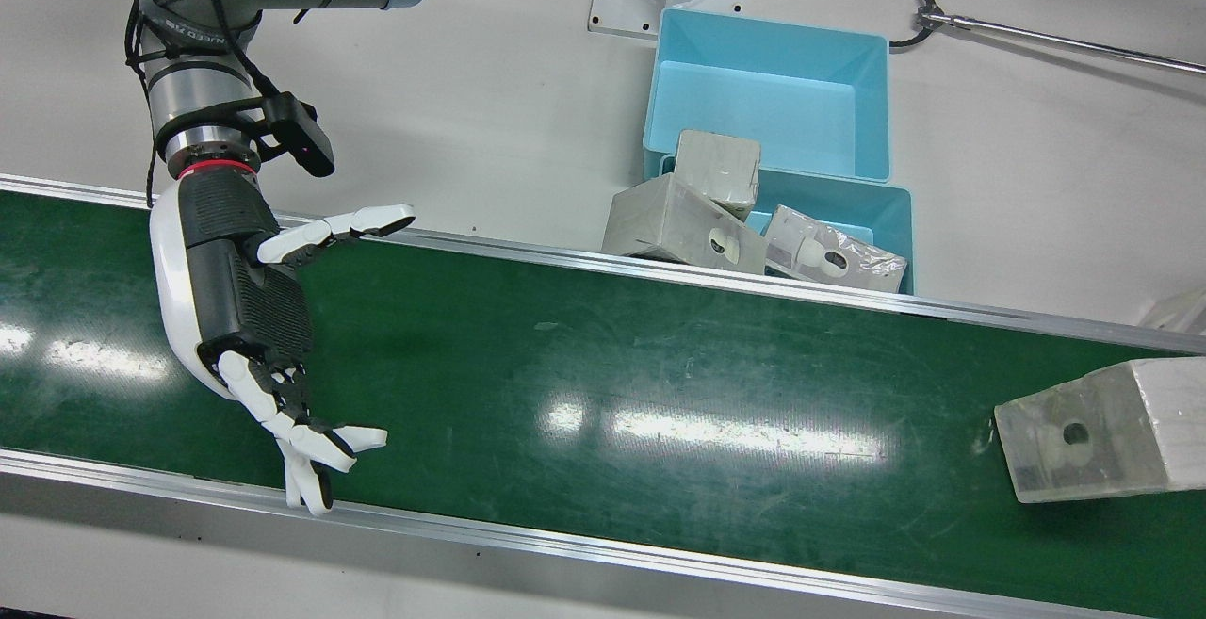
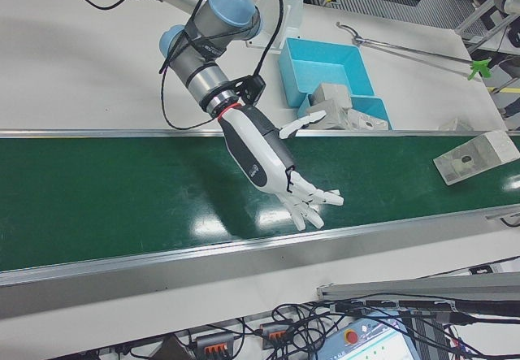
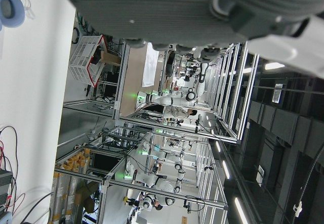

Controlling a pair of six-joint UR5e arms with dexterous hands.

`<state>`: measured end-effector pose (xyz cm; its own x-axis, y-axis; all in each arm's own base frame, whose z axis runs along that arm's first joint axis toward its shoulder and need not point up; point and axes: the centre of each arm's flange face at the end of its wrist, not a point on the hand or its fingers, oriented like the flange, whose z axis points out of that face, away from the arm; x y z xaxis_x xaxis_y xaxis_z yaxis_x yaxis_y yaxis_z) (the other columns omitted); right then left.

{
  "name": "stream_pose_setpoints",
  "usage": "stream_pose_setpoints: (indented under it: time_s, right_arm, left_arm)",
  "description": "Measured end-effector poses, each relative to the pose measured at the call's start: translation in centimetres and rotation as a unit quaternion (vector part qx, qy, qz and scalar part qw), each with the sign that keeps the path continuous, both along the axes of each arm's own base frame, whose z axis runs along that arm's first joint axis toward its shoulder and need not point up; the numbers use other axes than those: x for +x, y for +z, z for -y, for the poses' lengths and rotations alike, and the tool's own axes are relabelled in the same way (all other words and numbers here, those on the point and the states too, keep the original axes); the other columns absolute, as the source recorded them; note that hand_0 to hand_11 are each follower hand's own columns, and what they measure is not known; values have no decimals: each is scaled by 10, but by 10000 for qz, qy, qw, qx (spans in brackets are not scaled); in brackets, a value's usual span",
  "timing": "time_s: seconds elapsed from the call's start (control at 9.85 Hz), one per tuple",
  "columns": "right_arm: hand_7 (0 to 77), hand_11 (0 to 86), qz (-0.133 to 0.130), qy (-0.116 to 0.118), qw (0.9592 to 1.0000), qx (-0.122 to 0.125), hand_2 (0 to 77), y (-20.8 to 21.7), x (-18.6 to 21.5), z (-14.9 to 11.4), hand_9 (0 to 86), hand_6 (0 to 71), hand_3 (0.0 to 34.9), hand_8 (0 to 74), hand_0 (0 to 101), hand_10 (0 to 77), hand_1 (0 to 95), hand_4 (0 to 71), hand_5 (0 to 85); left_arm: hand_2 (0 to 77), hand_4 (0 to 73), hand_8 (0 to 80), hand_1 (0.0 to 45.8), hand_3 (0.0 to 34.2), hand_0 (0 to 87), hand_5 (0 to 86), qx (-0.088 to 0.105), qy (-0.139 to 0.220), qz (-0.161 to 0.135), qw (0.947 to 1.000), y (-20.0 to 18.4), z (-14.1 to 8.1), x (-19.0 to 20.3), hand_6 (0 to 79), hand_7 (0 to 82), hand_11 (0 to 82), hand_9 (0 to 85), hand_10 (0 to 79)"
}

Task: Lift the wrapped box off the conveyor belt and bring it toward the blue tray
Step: 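Hold the open right hand above the belt, waiting for the wrapped box, then move the right hand along the belt toward the approaching wrapped white box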

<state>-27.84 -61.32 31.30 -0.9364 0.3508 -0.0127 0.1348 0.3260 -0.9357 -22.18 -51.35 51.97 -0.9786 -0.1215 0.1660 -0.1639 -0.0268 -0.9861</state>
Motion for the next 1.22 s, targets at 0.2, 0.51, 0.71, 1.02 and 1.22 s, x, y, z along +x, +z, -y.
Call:
stream_pose_setpoints:
  time_s: [0.2,0.51,0.71,1.02,1.22]
  right_arm:
    - [278,11,0,-1,10000,-3,87,0,0,0,71,114,0,54,468,0,125,158,131]
    - [278,11,-7,-2,10000,-6,87,1,0,0,76,114,0,54,467,0,125,158,131]
    - [278,11,-13,-8,10000,-7,87,1,-1,-1,76,114,0,49,468,0,125,158,131]
    - [278,11,-29,-83,10000,-5,87,2,-13,-5,76,114,0,49,468,0,125,158,131]
    - [267,11,-59,-144,9999,4,87,4,-23,-9,87,114,0,54,468,0,109,142,109]
  left_arm:
    - [5,0,5,0,0,0,11,0,0,0,10000,0,0,0,5,5,5,5,5]
    - [5,0,5,0,0,0,11,0,0,0,10000,0,0,0,0,5,5,0,5]
    - [5,0,5,0,0,0,11,0,0,0,10000,0,0,0,5,5,5,5,0]
    - [5,0,5,0,0,0,11,0,0,0,10000,0,0,0,5,5,5,5,0]
    - [5,0,5,0,0,0,11,0,0,0,10000,0,0,0,5,5,5,5,0]
